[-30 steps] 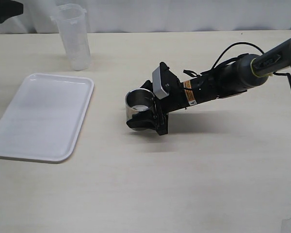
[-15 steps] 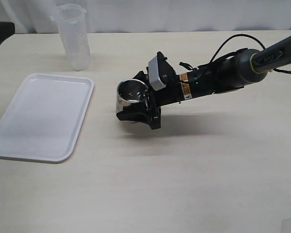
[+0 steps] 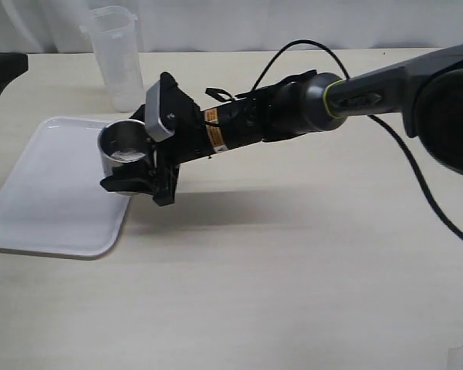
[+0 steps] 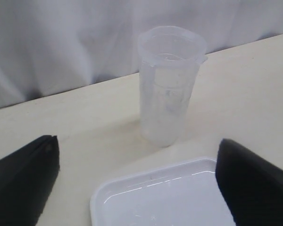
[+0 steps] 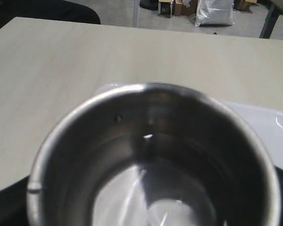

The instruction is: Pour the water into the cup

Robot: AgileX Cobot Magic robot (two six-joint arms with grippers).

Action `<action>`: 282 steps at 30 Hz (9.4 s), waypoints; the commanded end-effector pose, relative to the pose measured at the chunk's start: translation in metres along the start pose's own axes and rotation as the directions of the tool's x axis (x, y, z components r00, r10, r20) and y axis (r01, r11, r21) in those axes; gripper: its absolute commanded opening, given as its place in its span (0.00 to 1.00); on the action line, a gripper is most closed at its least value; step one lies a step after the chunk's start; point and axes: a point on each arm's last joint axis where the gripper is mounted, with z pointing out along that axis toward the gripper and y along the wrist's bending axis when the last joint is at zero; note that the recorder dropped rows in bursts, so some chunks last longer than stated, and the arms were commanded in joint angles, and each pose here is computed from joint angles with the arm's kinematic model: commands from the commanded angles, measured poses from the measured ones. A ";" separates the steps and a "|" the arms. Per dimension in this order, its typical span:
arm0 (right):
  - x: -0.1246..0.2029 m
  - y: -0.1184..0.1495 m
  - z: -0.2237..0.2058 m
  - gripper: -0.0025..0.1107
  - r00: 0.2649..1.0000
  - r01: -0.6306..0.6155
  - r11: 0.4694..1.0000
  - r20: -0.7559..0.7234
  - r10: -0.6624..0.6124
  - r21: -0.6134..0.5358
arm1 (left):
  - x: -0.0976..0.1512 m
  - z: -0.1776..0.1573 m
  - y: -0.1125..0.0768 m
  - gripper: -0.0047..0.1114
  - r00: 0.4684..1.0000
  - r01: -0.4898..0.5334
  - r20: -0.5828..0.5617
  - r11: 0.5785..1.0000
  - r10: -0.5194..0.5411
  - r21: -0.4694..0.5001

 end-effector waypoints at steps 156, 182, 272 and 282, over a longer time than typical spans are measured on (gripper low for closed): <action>-0.187 0.309 -0.373 0.06 0.823 -0.380 0.423 0.510 -0.252 0.823 | -0.003 -0.002 -0.004 0.76 0.999 0.007 0.035 0.999 -0.008 0.036; -0.078 0.301 -0.288 0.06 0.923 -0.315 0.625 0.385 0.025 0.714 | -0.003 -0.002 -0.004 0.76 0.999 0.007 0.035 0.999 -0.008 0.036; 0.002 0.308 -0.311 0.06 0.871 -0.339 -0.065 0.339 0.354 0.939 | -0.003 -0.002 -0.004 0.76 0.999 0.007 0.037 0.999 -0.008 0.038; 0.003 0.309 -0.313 0.06 0.898 -0.250 -0.058 0.254 0.359 0.967 | -0.003 -0.002 -0.004 0.76 0.999 0.007 0.037 0.999 -0.008 0.038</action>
